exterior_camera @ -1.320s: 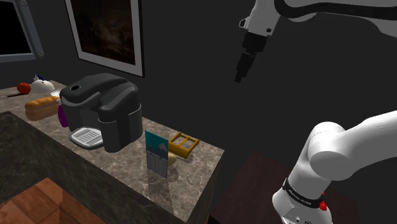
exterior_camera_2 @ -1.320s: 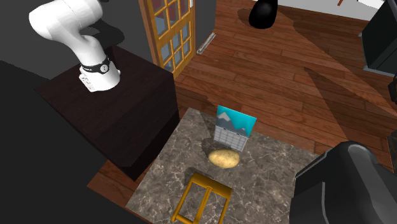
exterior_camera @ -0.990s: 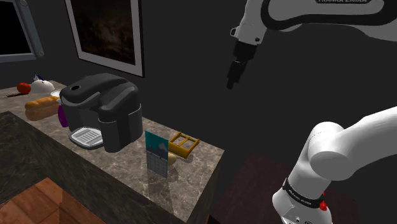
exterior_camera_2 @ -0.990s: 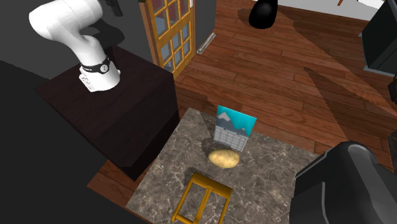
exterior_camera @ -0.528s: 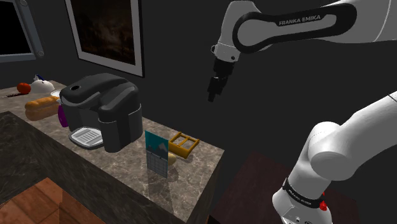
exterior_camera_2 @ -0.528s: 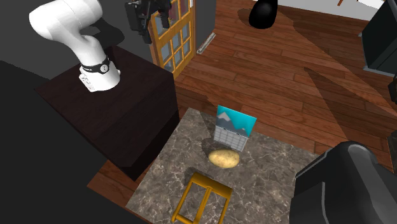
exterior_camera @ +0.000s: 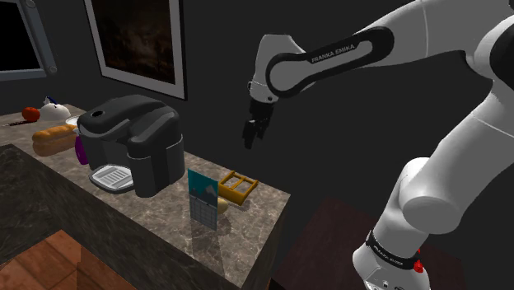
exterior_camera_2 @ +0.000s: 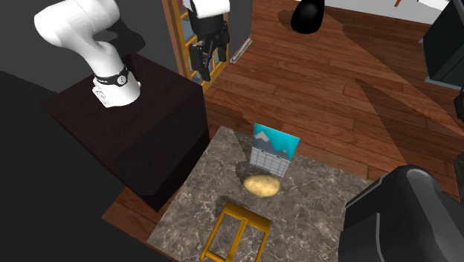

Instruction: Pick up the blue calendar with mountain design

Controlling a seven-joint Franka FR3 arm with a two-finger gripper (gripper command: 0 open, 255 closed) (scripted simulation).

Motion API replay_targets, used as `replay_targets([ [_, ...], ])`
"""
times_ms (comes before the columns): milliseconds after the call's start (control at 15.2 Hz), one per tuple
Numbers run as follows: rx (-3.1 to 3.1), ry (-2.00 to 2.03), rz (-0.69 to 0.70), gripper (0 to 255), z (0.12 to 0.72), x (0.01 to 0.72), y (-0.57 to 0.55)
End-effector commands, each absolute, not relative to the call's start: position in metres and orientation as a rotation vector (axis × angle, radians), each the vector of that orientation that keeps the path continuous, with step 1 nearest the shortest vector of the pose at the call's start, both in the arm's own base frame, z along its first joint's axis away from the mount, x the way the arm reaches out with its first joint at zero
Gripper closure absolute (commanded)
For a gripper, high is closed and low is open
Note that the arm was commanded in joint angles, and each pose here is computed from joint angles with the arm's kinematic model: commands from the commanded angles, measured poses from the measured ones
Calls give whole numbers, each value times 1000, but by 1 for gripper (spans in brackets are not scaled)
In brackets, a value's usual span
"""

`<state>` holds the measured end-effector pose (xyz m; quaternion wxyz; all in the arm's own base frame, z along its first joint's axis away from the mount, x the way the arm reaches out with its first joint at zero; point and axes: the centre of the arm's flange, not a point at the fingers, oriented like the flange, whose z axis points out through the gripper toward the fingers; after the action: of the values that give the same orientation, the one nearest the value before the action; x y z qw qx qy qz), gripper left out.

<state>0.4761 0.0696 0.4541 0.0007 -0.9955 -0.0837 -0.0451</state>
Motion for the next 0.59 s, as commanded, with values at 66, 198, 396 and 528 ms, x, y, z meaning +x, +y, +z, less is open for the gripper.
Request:
replay_targets([
  [66,-3125,-265,-132,0,421,500,82],
  [198,-3125,-266,-126,0,401,516,89],
  [396,-3125,-268,-116,0,371,540,100],
  [528,-3124,-270,-109,0,351,556,108],
])
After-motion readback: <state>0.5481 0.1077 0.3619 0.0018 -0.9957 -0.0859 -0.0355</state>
